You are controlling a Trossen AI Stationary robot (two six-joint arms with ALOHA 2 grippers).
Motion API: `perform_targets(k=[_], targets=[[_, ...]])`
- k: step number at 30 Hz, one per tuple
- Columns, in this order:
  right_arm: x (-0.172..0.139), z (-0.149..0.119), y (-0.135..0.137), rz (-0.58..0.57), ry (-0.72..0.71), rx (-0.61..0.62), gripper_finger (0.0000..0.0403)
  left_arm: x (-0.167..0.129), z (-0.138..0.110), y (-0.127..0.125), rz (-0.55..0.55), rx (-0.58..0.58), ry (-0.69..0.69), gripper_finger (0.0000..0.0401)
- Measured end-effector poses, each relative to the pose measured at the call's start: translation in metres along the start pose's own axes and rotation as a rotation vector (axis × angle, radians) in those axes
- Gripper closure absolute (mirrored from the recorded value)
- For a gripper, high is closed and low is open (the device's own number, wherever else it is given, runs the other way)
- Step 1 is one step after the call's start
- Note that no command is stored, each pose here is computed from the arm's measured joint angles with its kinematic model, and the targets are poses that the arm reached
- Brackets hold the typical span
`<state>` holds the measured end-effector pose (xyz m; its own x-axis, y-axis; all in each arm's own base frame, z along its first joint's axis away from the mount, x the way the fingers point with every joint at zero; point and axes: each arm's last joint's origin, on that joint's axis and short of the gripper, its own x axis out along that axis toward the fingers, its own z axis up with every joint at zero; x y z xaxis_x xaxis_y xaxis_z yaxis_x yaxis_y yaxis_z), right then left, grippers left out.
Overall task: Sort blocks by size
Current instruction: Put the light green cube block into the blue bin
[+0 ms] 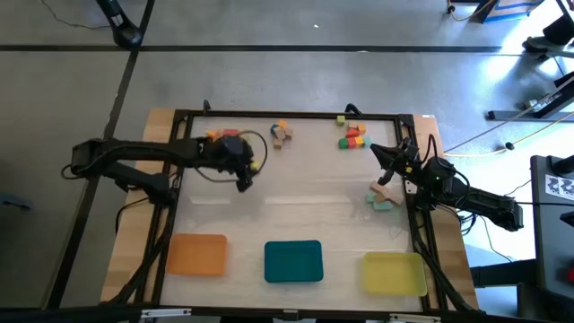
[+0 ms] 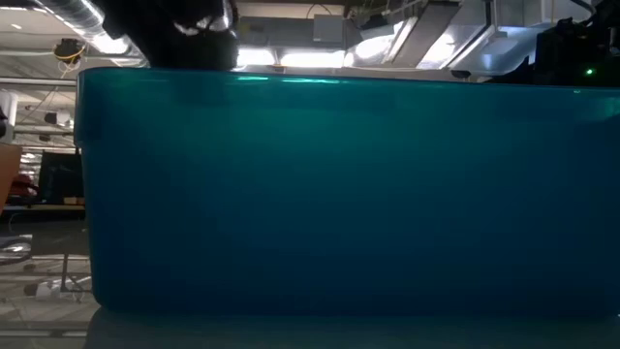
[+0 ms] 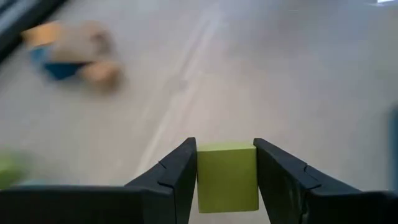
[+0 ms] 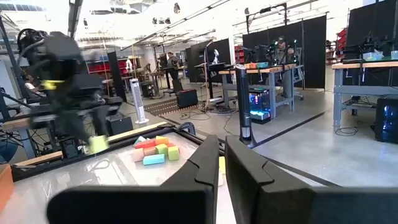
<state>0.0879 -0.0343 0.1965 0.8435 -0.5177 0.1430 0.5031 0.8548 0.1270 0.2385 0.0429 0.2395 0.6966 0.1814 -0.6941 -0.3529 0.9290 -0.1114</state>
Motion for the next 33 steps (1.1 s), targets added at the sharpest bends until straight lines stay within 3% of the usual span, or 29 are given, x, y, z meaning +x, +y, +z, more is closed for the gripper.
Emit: perform_targets(k=[7, 17, 23, 33], targets=[[0.000, 0.000, 0.000, 0.001, 0.003, -0.001, 0.0375, 0.000, 0.001, -0.048, -0.249, 0.091, -0.081, 0.0262], [0.000, -0.002, 0.000, 0.000, 0.016, -0.024, 0.0375, 0.022, -0.010, -0.093, -0.428, 0.178, -0.092, 0.0262], [0.000, -0.002, 0.000, 0.006, 0.016, 0.012, 0.0375, 0.039, -0.019, -0.104, -0.504, 0.218, -0.042, 0.0262], [0.000, -0.001, 0.001, 0.043, 0.014, 0.017, 0.0375, 0.034, -0.013, -0.099, -0.542, 0.266, -0.080, 0.0262]])
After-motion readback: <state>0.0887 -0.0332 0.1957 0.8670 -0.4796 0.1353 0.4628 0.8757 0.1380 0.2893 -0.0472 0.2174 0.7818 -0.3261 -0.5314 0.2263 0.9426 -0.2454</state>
